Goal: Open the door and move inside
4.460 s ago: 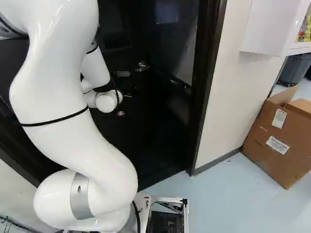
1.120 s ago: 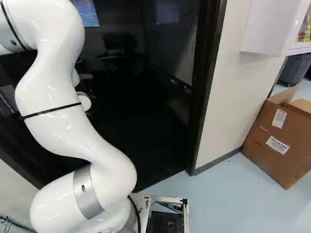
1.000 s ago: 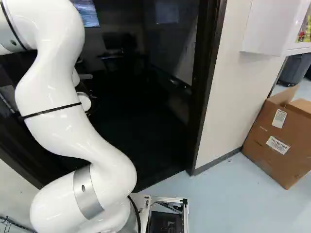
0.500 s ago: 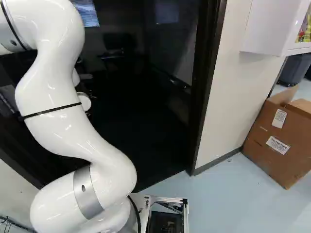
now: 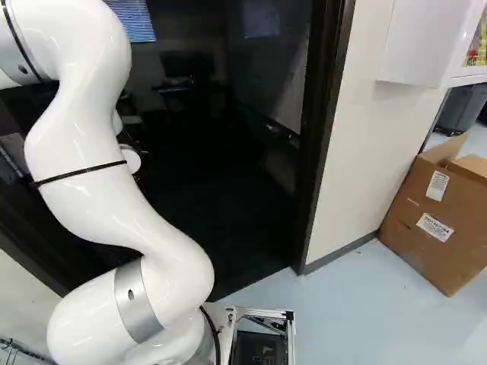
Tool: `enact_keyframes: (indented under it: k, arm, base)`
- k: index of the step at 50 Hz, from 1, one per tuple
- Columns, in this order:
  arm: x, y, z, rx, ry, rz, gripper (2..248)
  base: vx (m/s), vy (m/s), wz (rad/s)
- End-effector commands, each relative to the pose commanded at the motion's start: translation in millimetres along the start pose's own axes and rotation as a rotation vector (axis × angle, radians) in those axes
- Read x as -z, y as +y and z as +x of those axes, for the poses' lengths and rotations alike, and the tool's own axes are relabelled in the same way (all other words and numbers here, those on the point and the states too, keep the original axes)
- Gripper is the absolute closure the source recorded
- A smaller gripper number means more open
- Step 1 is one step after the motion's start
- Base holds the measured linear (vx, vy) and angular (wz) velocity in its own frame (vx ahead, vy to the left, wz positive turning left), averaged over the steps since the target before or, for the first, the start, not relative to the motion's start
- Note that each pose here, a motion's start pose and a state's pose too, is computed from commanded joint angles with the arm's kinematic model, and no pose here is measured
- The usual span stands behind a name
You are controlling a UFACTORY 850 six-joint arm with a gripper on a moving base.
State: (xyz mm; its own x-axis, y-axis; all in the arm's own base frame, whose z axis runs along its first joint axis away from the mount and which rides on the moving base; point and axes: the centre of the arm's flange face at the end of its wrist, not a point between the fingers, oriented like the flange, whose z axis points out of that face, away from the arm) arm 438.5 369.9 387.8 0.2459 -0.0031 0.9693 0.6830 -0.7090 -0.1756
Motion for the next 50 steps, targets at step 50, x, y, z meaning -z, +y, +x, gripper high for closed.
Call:
enact_keyframes:
  k: [50]
  arm:
    - [-25.0, -20.6, -2.7, 0.032, 0.001, 0.068, 3]
  base:
    - [0.000, 0.000, 0.000]
